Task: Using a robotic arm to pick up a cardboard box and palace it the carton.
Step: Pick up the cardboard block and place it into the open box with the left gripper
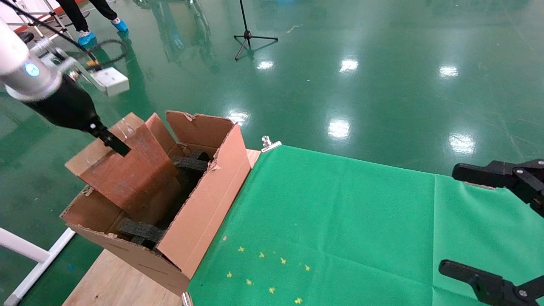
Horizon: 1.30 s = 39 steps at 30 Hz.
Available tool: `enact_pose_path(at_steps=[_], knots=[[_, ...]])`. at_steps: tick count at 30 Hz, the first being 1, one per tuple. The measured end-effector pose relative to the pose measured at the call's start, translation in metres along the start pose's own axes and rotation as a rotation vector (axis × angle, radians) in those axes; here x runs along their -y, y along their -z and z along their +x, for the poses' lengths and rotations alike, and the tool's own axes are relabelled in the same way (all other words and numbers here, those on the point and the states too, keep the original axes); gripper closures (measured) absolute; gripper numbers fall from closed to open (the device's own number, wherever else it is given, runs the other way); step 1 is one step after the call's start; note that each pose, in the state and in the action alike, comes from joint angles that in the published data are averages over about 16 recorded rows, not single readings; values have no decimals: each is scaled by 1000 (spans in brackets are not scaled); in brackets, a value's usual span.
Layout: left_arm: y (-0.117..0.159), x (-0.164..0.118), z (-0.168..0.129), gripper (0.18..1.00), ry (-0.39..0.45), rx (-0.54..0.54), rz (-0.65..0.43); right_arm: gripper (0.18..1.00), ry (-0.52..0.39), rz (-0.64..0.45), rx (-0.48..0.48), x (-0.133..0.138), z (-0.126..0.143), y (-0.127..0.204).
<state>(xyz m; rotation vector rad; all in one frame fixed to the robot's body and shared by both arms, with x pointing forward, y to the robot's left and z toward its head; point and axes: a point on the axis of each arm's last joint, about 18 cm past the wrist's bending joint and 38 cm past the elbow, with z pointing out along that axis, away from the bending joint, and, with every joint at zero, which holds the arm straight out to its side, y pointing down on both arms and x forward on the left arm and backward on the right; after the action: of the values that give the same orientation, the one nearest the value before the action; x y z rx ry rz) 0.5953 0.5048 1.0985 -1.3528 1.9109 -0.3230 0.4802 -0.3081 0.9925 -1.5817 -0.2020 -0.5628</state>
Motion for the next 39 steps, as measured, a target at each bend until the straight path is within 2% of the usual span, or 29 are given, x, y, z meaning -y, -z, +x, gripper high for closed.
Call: enact_pose_path(at_steps=[8,15,29,39], knots=[[-38,-5,-10,858,80,72,40,178,0,0,0,0,0,0],[-59,-14,-14,860,137,96,59,178,0,0,0,0,0,0],[-81,-49,-9,870,187,64,-46,178,0,0,0,0,0,0],[-111,-60,6,872,203,72,-96,178,0,0,0,0,0,0]])
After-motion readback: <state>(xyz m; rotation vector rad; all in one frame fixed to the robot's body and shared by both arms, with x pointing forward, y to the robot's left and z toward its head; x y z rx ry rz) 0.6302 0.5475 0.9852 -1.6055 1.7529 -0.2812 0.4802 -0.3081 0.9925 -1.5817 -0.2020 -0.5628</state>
